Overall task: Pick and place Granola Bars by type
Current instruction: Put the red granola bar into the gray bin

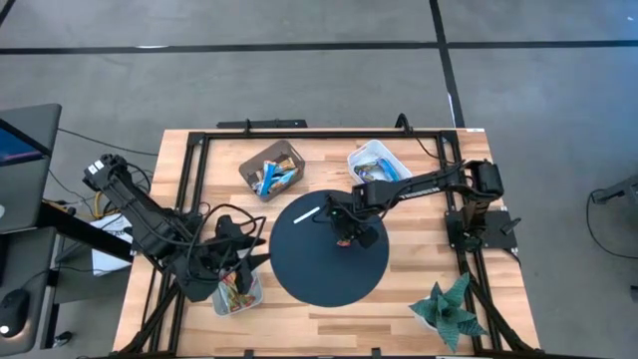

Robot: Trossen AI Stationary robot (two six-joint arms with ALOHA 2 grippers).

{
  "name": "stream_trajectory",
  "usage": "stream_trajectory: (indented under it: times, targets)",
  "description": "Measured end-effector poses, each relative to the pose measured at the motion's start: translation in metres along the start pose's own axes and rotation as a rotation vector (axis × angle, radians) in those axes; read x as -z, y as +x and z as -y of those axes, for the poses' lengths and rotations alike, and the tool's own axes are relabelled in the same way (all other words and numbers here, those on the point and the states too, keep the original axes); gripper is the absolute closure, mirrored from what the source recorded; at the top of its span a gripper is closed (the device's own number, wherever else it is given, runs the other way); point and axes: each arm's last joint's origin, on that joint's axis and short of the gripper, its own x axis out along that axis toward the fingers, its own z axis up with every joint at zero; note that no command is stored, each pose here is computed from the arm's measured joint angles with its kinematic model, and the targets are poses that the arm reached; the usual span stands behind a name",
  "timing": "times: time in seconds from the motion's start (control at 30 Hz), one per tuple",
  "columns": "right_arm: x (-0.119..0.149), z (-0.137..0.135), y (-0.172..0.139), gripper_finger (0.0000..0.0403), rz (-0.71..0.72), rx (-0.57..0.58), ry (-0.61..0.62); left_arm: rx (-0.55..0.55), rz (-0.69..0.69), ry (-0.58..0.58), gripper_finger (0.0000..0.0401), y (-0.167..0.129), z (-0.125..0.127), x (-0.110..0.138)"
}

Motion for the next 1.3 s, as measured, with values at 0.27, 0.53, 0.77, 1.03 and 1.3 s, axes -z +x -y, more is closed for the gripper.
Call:
stream_trajectory:
  times: [0.27, 0.53, 0.77, 1.03, 1.3]
  targets:
    - [0.01, -0.001, 0.025, 0.0231, -0.078, -0.085, -0.021, 0.028, -0.009, -0.009, 0.0214, 0.0, 0.002, -0.001]
    - [0.01, -0.002, 0.028, 0.0246, -0.087, -0.094, -0.019, 0.033, -0.013, 0.019, 0.0214, 0.0, 0.003, -0.001]
    - [0.011, -0.004, 0.027, 0.0295, -0.101, -0.111, -0.011, 0.03, -0.013, 0.034, 0.0214, 0.0, 0.002, -0.001]
    - [0.011, -0.004, 0.026, 0.0366, -0.104, -0.108, 0.043, 0.022, -0.017, 0.043, 0.0214, 0.0, 0.001, 0.0]
    - [-0.004, 0.011, 0.008, 0.0401, -0.072, -0.069, 0.089, 0.017, -0.014, 0.047, 0.0214, 0.0, 0.001, 0.0]
